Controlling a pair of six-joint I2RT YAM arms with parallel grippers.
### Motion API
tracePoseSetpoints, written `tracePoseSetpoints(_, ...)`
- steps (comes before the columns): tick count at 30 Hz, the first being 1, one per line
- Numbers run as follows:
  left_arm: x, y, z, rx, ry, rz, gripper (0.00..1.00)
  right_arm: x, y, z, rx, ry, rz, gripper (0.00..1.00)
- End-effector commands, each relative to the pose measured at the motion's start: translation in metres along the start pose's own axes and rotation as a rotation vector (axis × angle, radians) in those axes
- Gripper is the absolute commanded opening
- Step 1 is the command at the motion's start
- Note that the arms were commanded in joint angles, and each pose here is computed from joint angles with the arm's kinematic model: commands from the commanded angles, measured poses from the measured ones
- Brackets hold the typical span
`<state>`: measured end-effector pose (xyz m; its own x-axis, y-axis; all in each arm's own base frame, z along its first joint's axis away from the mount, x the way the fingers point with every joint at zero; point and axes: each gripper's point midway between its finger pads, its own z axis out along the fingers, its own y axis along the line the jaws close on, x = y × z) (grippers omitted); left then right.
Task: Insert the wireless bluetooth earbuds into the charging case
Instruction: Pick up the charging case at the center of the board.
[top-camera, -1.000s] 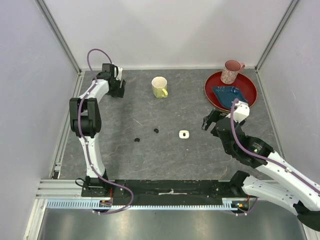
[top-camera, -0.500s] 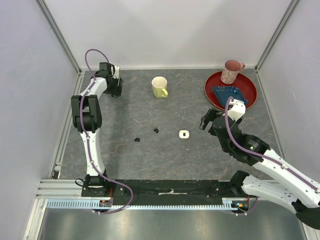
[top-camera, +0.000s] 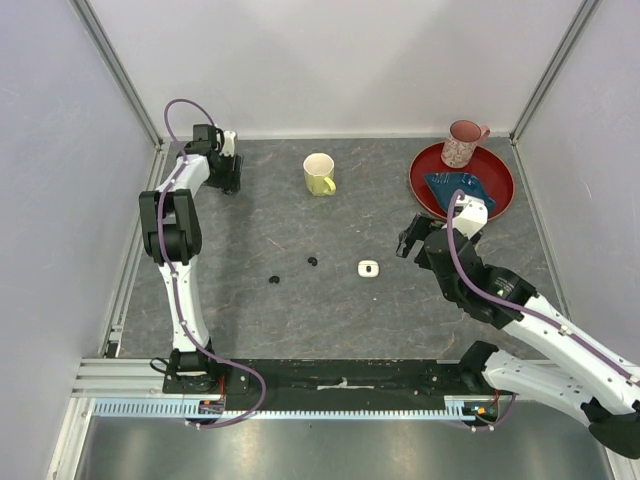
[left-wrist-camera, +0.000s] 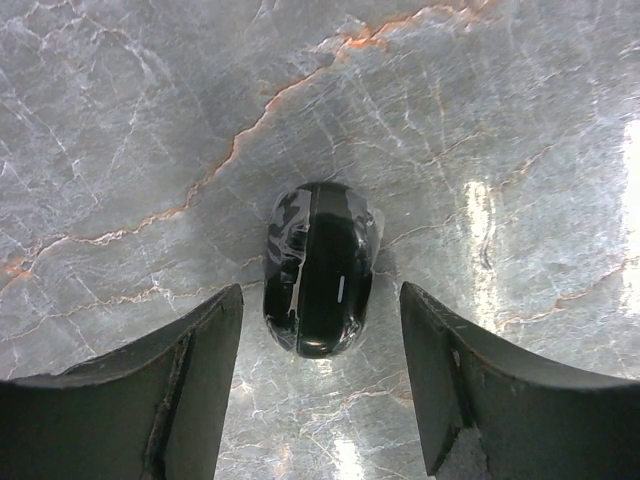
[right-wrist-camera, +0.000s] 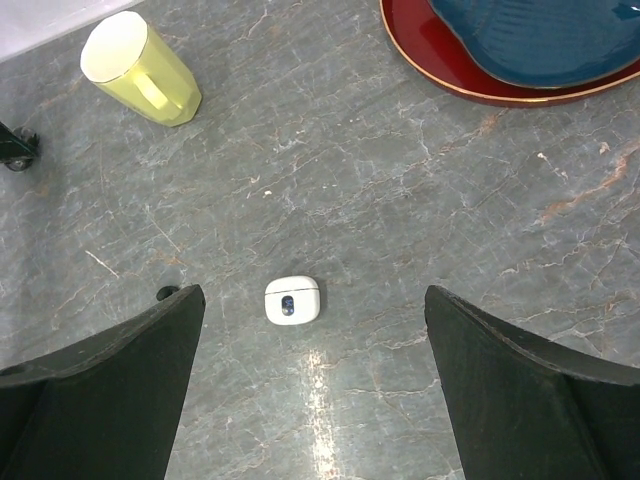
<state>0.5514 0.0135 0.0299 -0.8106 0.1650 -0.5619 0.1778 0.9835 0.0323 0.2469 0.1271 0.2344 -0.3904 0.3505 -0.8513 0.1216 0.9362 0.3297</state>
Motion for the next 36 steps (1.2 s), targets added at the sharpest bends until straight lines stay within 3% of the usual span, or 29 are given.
tracePoseSetpoints(1,-0.014,-0.001,0.001,0.04,-0.035,-0.014,0.69,-0.017,0.008,-0.005,-0.036,-0.032,0.039,0.98)
tracePoseSetpoints(16,-0.005,0.0,0.007,0.032,0.012,-0.017,0.65,-0.018,0.01,-0.004,-0.042,-0.027,0.042,0.98)
tracePoseSetpoints(18,-0.005,0.0,0.007,0.034,0.014,-0.016,0.58,-0.017,0.01,-0.003,-0.042,-0.023,0.04,0.98)
tracePoseSetpoints(19,-0.005,0.0,0.007,0.032,0.013,-0.018,0.46,-0.018,0.01,-0.003,-0.042,-0.025,0.04,0.98)
tracePoseSetpoints(22,-0.006,-0.001,0.005,0.039,0.009,-0.028,0.31,-0.018,0.011,-0.003,-0.046,-0.022,0.04,0.98)
tracePoseSetpoints(23,-0.006,-0.002,0.004,0.042,0.008,-0.03,0.19,-0.018,0.011,-0.003,-0.047,-0.023,0.043,0.98)
tracePoseSetpoints(26,-0.012,-0.004,-0.004,0.045,-0.007,-0.051,0.1,-0.019,0.012,-0.003,-0.049,-0.021,0.043,0.98)
tracePoseSetpoints(30,-0.041,-0.018,-0.043,0.117,-0.121,-0.043,0.11,-0.021,0.012,-0.004,-0.052,-0.025,0.054,0.98)
tracePoseSetpoints(34,-0.09,-0.042,-0.126,0.22,-0.35,-0.016,0.08,-0.02,0.017,-0.005,-0.071,-0.012,0.063,0.98)
tracePoseSetpoints(36,-0.098,-0.061,-0.152,0.312,-0.402,-0.005,0.02,-0.021,0.02,-0.006,-0.086,-0.008,0.075,0.98)
